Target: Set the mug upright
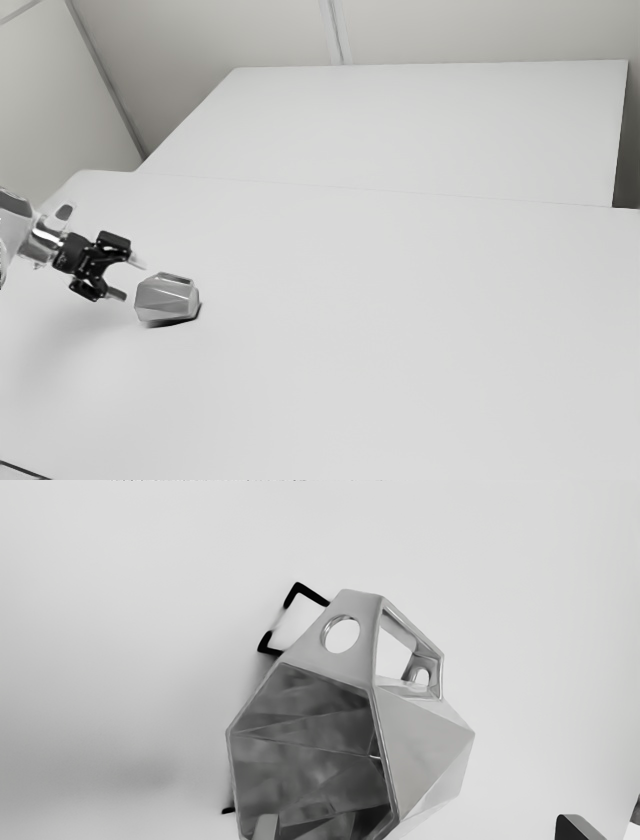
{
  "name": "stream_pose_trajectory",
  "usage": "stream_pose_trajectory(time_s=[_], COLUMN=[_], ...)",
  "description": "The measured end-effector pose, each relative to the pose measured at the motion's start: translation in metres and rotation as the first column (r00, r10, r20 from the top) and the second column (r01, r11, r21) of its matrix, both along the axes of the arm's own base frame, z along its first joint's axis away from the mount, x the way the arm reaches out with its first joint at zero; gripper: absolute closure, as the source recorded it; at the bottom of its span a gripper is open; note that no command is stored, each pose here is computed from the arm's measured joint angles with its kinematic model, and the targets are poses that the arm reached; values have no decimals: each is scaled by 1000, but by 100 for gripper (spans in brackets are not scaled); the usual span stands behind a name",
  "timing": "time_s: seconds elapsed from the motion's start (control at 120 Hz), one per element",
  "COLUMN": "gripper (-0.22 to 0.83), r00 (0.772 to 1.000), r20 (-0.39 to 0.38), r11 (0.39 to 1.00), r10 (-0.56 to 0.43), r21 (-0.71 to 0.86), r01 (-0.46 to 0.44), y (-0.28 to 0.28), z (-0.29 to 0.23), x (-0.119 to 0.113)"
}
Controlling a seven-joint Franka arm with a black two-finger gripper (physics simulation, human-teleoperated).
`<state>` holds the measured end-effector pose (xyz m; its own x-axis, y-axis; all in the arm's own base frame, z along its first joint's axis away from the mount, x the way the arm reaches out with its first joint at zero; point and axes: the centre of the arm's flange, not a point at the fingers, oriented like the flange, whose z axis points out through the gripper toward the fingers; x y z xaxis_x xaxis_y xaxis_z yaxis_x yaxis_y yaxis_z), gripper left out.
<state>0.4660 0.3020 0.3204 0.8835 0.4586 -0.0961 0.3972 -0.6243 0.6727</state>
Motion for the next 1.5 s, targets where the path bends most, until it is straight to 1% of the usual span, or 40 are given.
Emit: stream_pose_trajectory(time_s=[0.183, 0.3, 0.5, 0.725, 0.783, 0.892, 0.933, 1.033, 1.142, 1.3, 1.433, 1.5], gripper=[0, 0, 0, 1, 9, 36, 45, 60, 67, 74, 76, 76], r00=[993, 985, 972, 957, 953, 949, 947, 944, 941, 936, 908, 892], r20=[116, 169, 226, 285, 297, 312, 317, 327, 336, 353, 416, 438], r11=[999, 997, 992, 991, 991, 992, 992, 993, 994, 994, 994, 987], r10=[24, 43, 62, 59, 55, 48, 45, 39, 34, 20, -52, -116], r21=[-42, -75, -124, -135, -132, -125, -123, -117, -112, -106, -68, -48], r01=[-20, -31, -34, -21, -16, -9, -7, 0, 4, 19, 89, 152], y=[0, -4, -14, -19, -20, -20, -20, -20, -20, -23, -30, -45], z=[-18, -28, -46, -50, -50, -50, -50, -50, -50, -46, -10, 8], x=[-2, -7, -16, -14, -13, -12, -12, -12, -11, -8, 13, 28])
